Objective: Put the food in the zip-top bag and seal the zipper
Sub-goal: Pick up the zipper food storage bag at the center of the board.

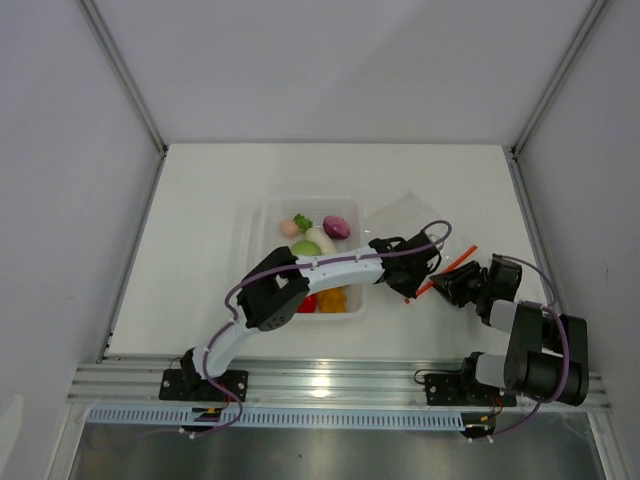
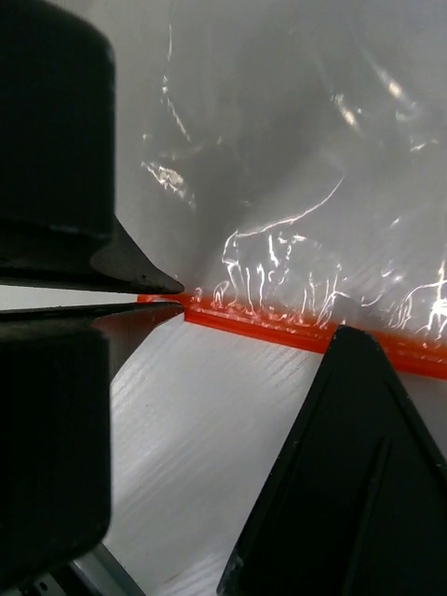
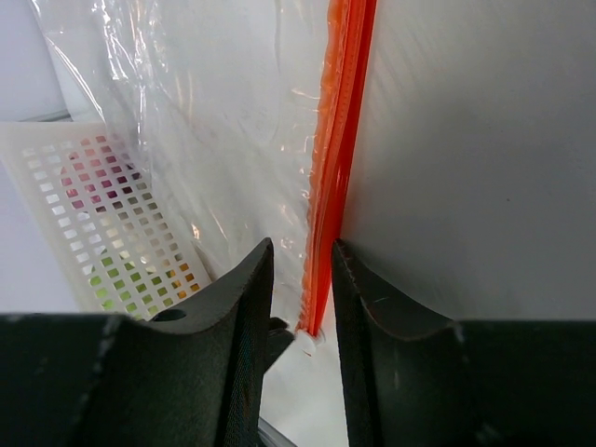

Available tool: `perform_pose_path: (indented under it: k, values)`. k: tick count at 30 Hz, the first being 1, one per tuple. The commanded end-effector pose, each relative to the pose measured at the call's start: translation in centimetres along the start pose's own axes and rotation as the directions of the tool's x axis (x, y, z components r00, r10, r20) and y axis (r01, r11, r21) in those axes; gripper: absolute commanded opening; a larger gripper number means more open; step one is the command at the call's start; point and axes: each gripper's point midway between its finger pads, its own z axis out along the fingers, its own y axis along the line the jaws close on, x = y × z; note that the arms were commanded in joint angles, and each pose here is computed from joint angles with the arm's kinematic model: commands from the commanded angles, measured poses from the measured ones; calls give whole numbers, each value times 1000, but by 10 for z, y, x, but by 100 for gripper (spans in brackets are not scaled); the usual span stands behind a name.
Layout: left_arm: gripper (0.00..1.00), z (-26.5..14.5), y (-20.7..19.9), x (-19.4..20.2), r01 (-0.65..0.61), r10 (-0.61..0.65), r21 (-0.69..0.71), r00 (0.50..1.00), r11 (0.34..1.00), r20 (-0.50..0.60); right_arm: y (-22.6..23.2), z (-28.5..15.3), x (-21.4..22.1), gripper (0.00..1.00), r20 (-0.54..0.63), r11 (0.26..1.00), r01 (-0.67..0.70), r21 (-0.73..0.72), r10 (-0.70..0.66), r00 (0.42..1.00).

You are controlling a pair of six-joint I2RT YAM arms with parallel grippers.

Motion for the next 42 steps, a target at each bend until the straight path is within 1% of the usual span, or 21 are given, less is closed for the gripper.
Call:
perform_pose_path:
  k: [1, 5, 16, 24, 29, 30, 31, 33, 34, 36, 37, 38, 39, 40, 41, 42]
  values:
    - [6, 6, -8, 0, 35, -33, 65, 999, 997, -32, 12, 5, -8, 34, 22, 999, 25, -38, -24, 999]
    - [0, 10, -8, 6, 38, -34, 86, 999, 996, -41, 17, 6, -10, 34, 28, 999, 23, -45, -22, 999]
    - [1, 12, -11, 17, 39, -32, 125, 998, 991, -56, 34, 4, -18, 34, 40, 997, 50, -65, -47, 998]
    - [1, 4, -11, 20, 41, -35, 139, 998, 989, -48, 17, 17, -13, 34, 25, 999, 50, -20, -49, 998]
    - [1, -3, -16, 23, 35, -29, 180, 999, 983, -33, 12, 25, -14, 33, 23, 998, 52, -27, -51, 998]
    - [1, -5, -18, 21, 30, -26, 189, 999, 981, -22, 14, 26, -15, 31, 26, 998, 55, -31, -54, 998]
    - [1, -11, -18, 21, 22, -20, 194, 1000, 981, -14, 14, 26, -16, 27, 23, 998, 52, -28, -52, 998]
    - [0, -17, -16, 20, 8, -9, 191, 1000, 981, 5, 23, 27, -20, 14, 19, 997, 60, -44, -59, 998]
    - [1, -25, -14, 22, 4, -7, 189, 1000, 982, 15, 27, 25, -19, 0, 10, 997, 59, -43, -59, 998]
    - [1, -36, -15, 13, -13, 1, 193, 998, 981, 65, 39, 22, -25, 0, 28, 994, 97, -45, -96, 995]
    - [1, -49, -17, 7, -24, 5, 203, 996, 979, 91, 36, 19, -19, 0, 5, 995, 96, -9, -96, 995]
    - [1, -54, -17, 6, -40, 19, 201, 994, 979, 105, 54, 11, -28, 0, 37, 987, 154, -35, -153, 988]
    - [3, -63, -19, 0, -52, 25, 207, 991, 977, 131, 50, 5, -24, 0, 25, 989, 150, 6, -150, 988]
    - [7, -82, -27, -6, -78, 39, 223, 984, 972, 173, 55, -2, -25, 0, 32, 986, 165, 6, -165, 986]
    - [15, -90, -28, -6, -107, 64, 221, 979, 969, 192, 63, -10, -28, 0, 52, 982, 187, 0, -187, 981]
    - [17, -98, -28, -9, -120, 71, 212, 972, 970, 225, 74, -28, -27, 0, 67, 976, 216, 0, -216, 974]
